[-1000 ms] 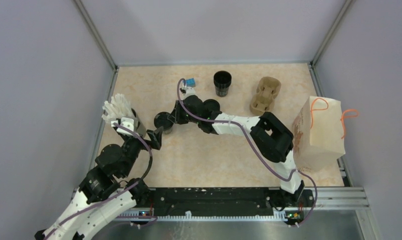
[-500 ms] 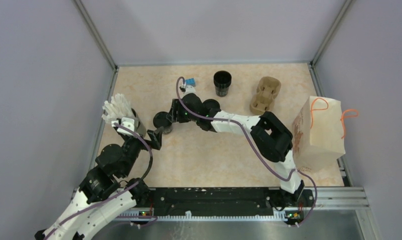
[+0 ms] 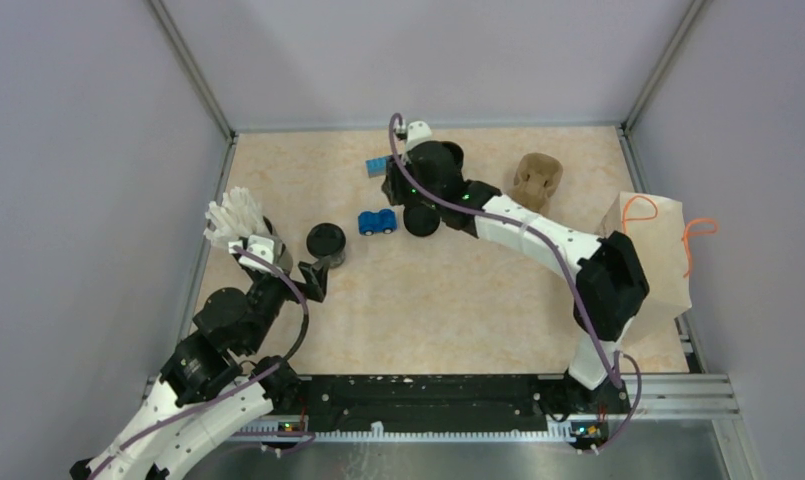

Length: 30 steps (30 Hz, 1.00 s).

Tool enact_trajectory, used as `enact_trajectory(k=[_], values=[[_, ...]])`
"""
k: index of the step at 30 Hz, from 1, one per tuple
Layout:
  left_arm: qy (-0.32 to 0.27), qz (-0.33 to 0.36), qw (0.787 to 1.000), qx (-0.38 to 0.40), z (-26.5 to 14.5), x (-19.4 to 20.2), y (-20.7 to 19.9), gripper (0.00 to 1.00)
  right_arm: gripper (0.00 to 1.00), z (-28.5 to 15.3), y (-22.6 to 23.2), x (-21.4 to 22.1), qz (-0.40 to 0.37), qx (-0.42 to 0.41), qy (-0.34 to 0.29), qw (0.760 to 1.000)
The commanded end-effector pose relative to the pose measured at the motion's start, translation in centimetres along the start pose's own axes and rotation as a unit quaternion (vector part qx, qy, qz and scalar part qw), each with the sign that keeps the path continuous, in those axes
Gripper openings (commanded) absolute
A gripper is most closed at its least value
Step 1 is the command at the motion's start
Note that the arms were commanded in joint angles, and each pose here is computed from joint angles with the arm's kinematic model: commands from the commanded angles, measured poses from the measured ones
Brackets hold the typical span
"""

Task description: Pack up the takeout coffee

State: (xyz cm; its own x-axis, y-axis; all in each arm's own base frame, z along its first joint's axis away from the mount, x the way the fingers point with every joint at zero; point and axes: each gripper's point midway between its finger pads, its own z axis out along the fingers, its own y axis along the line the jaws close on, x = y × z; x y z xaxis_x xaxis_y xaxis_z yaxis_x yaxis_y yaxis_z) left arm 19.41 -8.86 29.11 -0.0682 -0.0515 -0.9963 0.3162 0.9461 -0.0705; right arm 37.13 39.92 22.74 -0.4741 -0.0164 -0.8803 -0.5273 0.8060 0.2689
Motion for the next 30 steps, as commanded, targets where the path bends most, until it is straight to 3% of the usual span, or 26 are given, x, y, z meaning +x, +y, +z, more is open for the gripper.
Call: enact_trajectory(k=[1,11,30], values=[[-0.019,-0.001,1.000,0.014,0.4,-0.9,-0.7,0.99,0.38,-1.6,-6.2,-2.2,-0.088,0.073,0.007,0.993],[-0.007,0.007,1.000,0.028,0.9,-0.3,-1.3,0.99,0.37,1.1,-14.0,-4.2,-0.155,0.120,0.058,0.979],[0.006,0.017,0.999,0.031,1.3,0.3,-1.6,0.99,0.33,6.1,-18.4,-4.2,-0.185,0.109,0.107,0.971]])
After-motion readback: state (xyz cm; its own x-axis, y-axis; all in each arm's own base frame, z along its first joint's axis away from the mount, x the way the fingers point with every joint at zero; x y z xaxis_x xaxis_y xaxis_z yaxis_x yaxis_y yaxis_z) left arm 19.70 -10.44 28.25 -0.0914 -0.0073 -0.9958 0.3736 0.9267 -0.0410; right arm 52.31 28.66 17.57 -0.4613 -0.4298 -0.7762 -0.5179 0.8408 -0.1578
